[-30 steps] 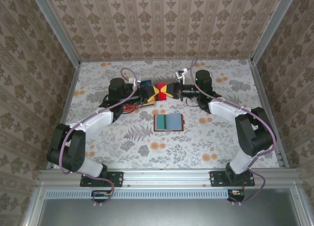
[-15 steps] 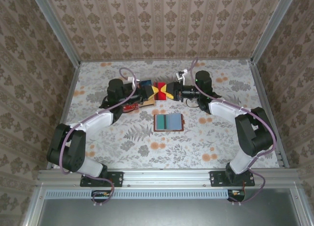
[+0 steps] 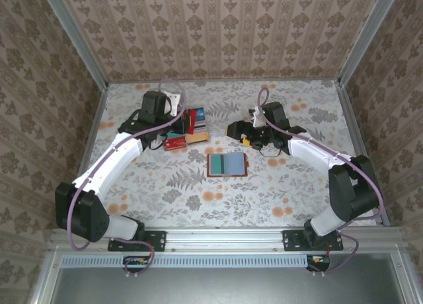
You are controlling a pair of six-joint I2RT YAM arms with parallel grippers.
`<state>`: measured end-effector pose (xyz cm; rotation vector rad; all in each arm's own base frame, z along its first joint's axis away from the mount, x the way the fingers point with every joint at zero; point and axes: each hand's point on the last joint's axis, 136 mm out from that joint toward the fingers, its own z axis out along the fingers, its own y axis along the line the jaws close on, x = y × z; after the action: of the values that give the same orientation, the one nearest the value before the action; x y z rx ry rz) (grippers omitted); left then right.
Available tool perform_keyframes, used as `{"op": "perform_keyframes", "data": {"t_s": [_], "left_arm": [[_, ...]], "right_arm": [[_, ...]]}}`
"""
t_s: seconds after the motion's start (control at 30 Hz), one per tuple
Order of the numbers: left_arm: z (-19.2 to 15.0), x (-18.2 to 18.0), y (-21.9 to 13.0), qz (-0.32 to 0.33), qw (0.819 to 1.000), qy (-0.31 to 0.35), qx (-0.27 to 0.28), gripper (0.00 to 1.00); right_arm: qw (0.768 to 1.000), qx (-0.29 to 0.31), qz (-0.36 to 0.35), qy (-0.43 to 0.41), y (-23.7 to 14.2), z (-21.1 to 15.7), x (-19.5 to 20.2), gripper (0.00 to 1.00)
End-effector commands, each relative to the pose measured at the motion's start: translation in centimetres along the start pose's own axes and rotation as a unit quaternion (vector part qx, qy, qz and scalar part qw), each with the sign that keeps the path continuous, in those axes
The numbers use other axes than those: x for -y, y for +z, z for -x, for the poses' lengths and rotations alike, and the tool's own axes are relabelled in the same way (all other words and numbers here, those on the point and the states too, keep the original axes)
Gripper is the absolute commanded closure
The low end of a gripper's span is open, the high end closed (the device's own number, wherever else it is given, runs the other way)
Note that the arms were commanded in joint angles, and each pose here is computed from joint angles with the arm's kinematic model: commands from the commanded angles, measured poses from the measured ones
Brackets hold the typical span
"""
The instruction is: Take the credit cards out of the card holder
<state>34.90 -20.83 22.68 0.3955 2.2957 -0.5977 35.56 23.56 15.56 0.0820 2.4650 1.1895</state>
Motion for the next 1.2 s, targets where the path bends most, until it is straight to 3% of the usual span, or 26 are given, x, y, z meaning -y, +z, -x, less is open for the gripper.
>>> {"op": "perform_keyframes", "data": {"t_s": [0.0,0.17,0.27,0.4,0.47,0.6,0.9,1.17], "left_arm": [[-1.8,-3.8,-0.9,0.115,0.982,0.127,-0.076,1.00],[-2.5,-3.1,-0.1,0.104,0.950,0.269,-0.116,1.00],[-3.4,-2.6,0.3,0.062,0.933,0.326,-0.139,1.00],[-7.1,-2.2,0.8,-0.009,0.881,0.437,-0.182,1.00],[-8.0,-2.9,1.0,-0.013,0.864,0.463,-0.196,1.00],[-8.4,-4.4,1.5,-0.039,0.868,0.448,-0.210,1.00],[-8.5,-7.4,3.5,-0.064,0.842,0.481,-0.238,1.00],[-7.8,-8.7,4.7,-0.088,0.838,0.482,-0.239,1.00]], "right_arm": [[0.998,0.012,-0.055,-0.027,-1.3,0.3,1.2,0.02],[0.997,0.008,-0.067,-0.037,-1.4,0.1,1.6,0.00],[0.997,0.008,-0.071,-0.037,-1.4,0.0,1.9,0.00],[0.997,0.007,-0.073,-0.029,-1.6,-0.2,2.4,0.00],[0.997,0.006,-0.071,-0.026,-1.7,-0.3,2.6,0.00],[0.997,0.003,-0.067,-0.023,-2.0,-0.4,2.5,0.00],[0.998,0.004,-0.061,-0.010,-2.0,-0.4,2.4,0.00],[0.999,0.002,-0.053,0.001,-2.1,-0.8,2.2,0.01]]}}
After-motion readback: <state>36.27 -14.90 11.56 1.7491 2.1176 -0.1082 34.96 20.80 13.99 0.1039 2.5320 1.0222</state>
